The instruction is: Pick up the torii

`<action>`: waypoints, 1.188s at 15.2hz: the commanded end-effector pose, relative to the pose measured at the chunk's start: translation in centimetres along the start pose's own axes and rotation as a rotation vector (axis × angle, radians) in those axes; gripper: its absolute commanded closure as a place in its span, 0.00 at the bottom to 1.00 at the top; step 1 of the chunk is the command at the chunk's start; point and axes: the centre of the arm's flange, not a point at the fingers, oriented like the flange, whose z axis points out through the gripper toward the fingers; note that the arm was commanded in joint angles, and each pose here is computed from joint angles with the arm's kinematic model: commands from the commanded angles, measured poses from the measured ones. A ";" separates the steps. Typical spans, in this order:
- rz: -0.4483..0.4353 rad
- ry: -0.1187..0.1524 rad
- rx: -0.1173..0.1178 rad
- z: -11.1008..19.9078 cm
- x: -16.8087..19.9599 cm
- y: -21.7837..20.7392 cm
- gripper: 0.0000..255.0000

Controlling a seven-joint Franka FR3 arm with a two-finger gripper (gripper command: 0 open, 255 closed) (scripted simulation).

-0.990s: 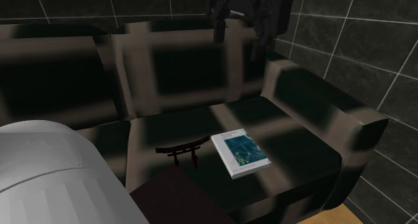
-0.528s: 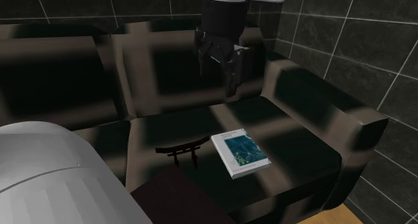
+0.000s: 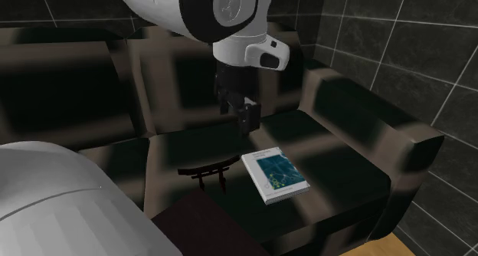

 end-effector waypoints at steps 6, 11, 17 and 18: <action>0.064 0.013 0.026 8.6 -0.7 -2.9 0.00; 0.108 0.019 0.044 14.7 -1.0 -5.2 0.00; 0.161 0.026 0.065 21.9 -1.2 -8.1 0.00; 0.169 0.028 0.068 23.1 -1.2 -8.6 0.00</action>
